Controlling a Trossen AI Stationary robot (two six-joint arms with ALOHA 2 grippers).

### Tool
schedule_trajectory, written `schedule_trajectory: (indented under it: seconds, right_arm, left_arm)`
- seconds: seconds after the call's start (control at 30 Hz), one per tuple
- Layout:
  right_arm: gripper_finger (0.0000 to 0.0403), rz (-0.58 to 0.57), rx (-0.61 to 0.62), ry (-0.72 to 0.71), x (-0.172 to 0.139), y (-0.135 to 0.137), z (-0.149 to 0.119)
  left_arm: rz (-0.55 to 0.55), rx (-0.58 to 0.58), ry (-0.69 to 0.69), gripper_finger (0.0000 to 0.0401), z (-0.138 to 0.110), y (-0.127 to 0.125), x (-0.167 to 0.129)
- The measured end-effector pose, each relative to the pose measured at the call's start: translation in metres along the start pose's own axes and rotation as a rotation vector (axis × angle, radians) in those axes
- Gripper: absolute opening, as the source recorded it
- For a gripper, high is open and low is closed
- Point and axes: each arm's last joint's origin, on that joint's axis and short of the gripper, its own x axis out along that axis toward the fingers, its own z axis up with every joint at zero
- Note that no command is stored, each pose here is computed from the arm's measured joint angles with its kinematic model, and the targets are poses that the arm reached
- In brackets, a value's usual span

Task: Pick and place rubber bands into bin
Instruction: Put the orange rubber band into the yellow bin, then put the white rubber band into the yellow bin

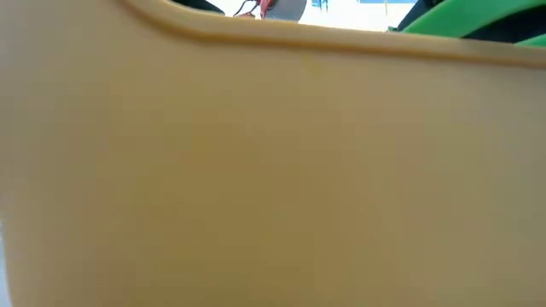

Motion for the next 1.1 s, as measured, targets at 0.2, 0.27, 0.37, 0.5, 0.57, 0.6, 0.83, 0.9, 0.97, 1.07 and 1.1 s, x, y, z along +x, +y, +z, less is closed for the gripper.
schedule_trajectory:
  seconds: [0.2, 0.27, 0.37, 0.5, 0.57, 0.6, 0.83, 0.9, 0.97, 1.07, 1.1]
  right_arm:
    - [0.0031, 0.0, 0.003, -0.003, 0.0, 0.0, 0.0]
    - [0.0053, 0.0, 0.002, -0.004, 0.0, 0.0, 0.0]
    - [0.0093, 0.002, 0.003, -0.008, -0.004, 0.0, 0.002]
    - [0.0141, 0.016, 0.007, -0.036, -0.021, -0.001, 0.007]
    - [0.0157, 0.029, 0.017, -0.069, -0.036, -0.004, 0.014]
    - [0.0163, 0.035, 0.017, -0.087, -0.044, -0.006, 0.017]
    - [0.018, 0.008, 0.022, -0.262, -0.105, -0.023, 0.032]
    - [0.0178, -0.054, 0.024, -0.32, -0.12, -0.03, 0.028]
    - [0.0175, -0.087, 0.035, -0.367, -0.134, -0.037, 0.022]
    - [0.017, -0.073, 0.068, -0.45, -0.151, -0.047, 0.011]
    - [0.0169, -0.059, 0.078, -0.481, -0.156, -0.05, 0.008]
  left_arm:
    - [0.0, 0.001, 0.0, 0.0177, 0.0, 0.0, 0.0]
    - [0.0, 0.001, 0.0, 0.0177, 0.0, 0.0, 0.0]
    - [0.0, 0.002, 0.0, 0.0177, 0.0, 0.0, 0.0]
    - [-0.001, 0.001, -0.001, 0.0177, 0.0, 0.0, 0.0]
    - [-0.001, -0.001, -0.002, 0.0177, 0.0, 0.0, 0.0]
    - [-0.001, -0.002, -0.003, 0.0177, 0.0, 0.0, 0.0]
    - [-0.002, -0.002, -0.005, 0.0177, 0.0, 0.0, 0.0]
    - [-0.002, -0.001, -0.004, 0.0177, 0.0, 0.0, 0.0]
    - [-0.002, 0.011, -0.005, 0.0177, 0.0, 0.0, 0.0]
    - [-0.002, 0.055, -0.005, 0.0177, 0.001, 0.0, 0.0]
    - [-0.001, 0.075, -0.006, 0.0177, 0.001, 0.0, 0.0]
